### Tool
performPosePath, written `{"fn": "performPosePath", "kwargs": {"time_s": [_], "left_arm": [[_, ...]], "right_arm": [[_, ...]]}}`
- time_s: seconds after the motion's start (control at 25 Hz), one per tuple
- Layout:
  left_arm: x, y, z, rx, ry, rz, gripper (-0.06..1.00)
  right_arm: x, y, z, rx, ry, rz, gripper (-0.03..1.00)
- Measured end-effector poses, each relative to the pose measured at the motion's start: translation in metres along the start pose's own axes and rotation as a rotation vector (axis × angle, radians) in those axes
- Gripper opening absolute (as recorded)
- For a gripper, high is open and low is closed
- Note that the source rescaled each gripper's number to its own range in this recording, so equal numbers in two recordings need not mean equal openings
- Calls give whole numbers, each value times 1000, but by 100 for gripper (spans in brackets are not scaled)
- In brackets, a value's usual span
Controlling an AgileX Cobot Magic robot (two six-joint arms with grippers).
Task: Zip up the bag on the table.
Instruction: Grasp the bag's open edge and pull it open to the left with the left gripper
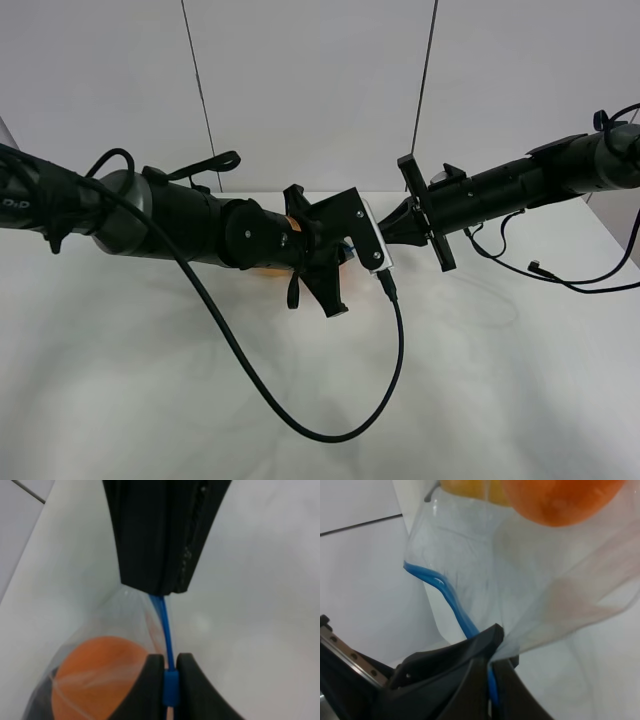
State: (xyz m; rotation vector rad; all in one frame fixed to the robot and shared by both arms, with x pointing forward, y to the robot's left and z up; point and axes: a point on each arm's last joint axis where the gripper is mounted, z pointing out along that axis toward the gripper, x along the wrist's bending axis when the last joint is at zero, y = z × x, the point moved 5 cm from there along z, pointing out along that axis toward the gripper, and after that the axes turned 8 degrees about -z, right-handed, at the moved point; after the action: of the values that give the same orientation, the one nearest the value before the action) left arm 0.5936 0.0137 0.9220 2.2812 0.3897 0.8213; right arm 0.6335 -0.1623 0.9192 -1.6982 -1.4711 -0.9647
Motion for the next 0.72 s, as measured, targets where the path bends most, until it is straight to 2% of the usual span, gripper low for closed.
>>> {"fn": "performPosePath", "kwargs": {"time_s": [0.32, 0.72], "left_arm": [[7, -1, -4, 5, 5, 9, 0], [46, -42, -22, 87, 68, -43, 0]], "right_arm": [[1, 0, 0, 2, 8, 2, 0], [3, 0, 1, -3, 19, 7, 0]]}}
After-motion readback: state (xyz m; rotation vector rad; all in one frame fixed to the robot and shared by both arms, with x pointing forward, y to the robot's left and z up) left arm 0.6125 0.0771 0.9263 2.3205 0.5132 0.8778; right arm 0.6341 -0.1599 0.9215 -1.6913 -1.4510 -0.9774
